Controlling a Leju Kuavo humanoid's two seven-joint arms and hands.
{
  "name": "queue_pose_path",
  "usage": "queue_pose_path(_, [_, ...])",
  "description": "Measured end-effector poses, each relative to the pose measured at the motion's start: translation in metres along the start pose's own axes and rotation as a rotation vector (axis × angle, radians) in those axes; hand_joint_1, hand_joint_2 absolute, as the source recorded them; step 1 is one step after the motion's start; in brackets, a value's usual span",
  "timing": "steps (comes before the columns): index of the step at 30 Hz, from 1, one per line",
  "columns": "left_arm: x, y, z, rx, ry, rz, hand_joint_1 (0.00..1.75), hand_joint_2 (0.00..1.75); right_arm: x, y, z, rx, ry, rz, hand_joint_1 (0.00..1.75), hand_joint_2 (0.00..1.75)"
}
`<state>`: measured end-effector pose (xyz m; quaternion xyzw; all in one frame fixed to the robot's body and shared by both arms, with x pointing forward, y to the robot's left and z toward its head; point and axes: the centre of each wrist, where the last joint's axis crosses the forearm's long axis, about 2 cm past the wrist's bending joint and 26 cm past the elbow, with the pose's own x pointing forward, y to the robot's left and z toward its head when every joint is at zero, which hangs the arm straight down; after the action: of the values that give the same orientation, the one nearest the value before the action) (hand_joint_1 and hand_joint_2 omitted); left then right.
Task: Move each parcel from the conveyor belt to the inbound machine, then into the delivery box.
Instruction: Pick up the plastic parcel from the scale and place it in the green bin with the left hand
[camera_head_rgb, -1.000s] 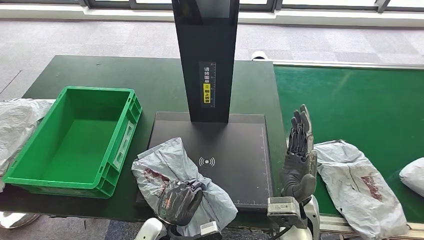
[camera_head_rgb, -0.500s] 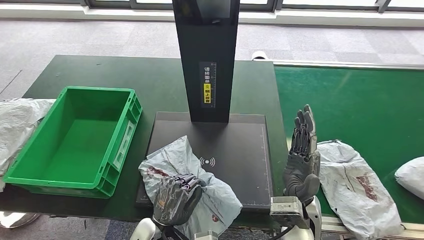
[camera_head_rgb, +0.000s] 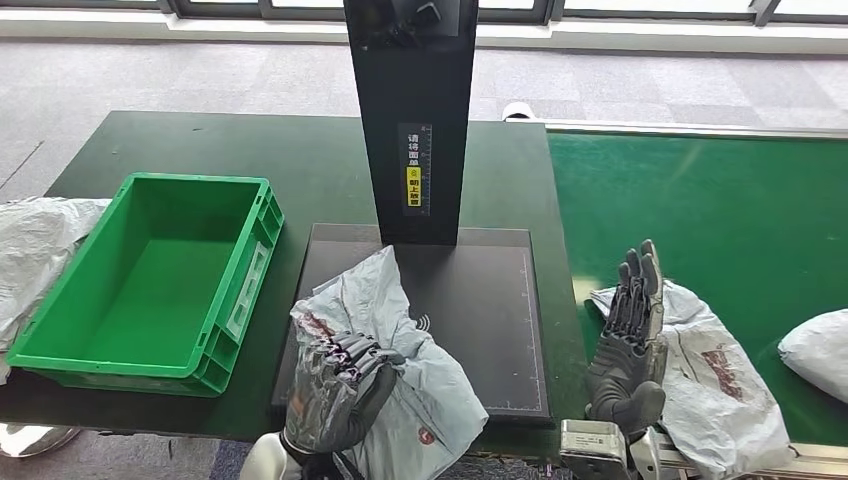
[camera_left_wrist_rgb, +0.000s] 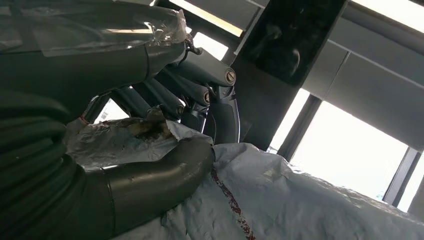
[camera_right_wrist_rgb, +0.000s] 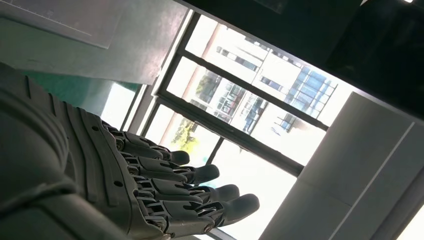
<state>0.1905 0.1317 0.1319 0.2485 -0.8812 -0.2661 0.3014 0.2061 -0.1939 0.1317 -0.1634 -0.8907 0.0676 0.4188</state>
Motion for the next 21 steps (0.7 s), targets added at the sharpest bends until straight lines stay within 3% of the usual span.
queue_pose_path(7, [0.0,0.01,-0.015,0.087,-0.008,0.03,1.75,1.75,0.0,-0.001,0.005,-0.024,0.008,0.005,0.0,0.0])
queue_pose_path(18, [-0.022,0.034,-0.037,0.234,0.013,0.061,1.75,1.75,-0.001,-0.001,0.006,-0.049,0.005,-0.004,0.0,0.0])
queue_pose_path(21, [-0.045,0.047,-0.053,0.35,0.052,0.043,1.75,1.75,-0.003,-0.001,0.007,-0.051,0.003,-0.011,0.0,0.0])
